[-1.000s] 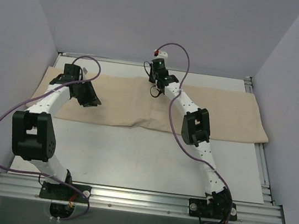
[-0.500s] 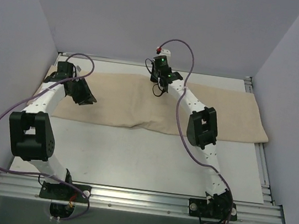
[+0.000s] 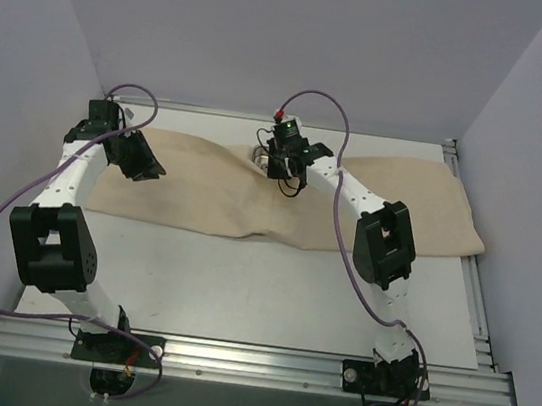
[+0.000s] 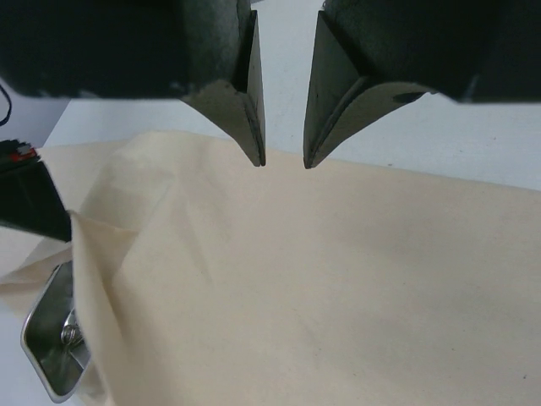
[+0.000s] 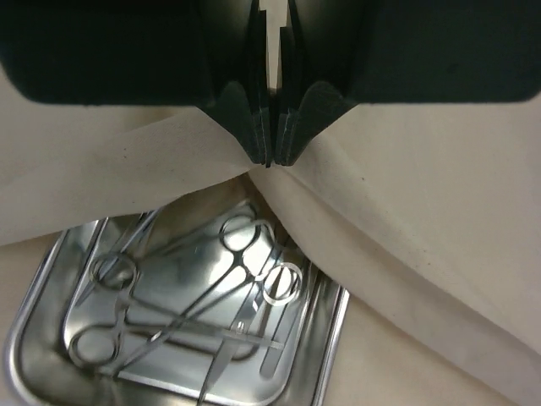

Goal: Open and lay out the surgical kit
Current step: Open the surgical kit at the center of the board.

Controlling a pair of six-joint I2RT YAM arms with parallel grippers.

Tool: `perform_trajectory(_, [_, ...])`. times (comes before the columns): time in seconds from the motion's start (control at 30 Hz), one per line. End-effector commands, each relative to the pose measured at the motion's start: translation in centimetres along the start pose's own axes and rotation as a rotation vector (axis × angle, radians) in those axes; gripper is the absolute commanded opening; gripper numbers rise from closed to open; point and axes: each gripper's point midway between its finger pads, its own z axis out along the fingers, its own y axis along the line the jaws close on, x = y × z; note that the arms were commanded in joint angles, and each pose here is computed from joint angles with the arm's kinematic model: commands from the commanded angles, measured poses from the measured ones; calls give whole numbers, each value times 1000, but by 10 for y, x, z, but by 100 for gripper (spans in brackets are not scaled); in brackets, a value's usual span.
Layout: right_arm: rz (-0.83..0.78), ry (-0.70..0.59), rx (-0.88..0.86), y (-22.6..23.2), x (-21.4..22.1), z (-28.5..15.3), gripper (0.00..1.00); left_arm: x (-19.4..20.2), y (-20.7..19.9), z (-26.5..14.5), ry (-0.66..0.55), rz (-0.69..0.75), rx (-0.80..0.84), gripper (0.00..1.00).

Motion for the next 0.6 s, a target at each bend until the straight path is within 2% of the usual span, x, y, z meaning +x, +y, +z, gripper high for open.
perform_trajectory(0.0, [-38,14,-74,29,10,-64,0,-13,-17,-25,-44,25,38,33])
perform_trajectory(0.03, [-32,68,-57,19,36,-63,0,-12,-17,-26,-41,25,37,33])
perform_trajectory(0.1, [-23,68,-83,18,42,-85,0,-12,-17,-27,-40,26,35,33])
perform_trajectory(0.13, [-25,125,-79,11,68,-86,0,-10,-15,-27,-31,21,28,33])
perform_trajectory(0.37, [-19,211,-103,-7,131,-128,6,-5,-8,-22,-6,12,4,33])
perform_trajectory(0.43, [-19,215,-116,-8,138,-131,22,-2,-6,-19,4,6,0,35])
perform_trajectory(0.5, [-30,198,-121,-7,132,-135,44,0,-4,-18,16,5,-6,37])
perform_trajectory(0.53, [-35,197,-106,-9,128,-136,58,2,-2,-19,23,2,-17,38])
perform_trajectory(0.57, [-40,173,-74,-14,119,-136,65,0,-1,-21,17,6,-25,39])
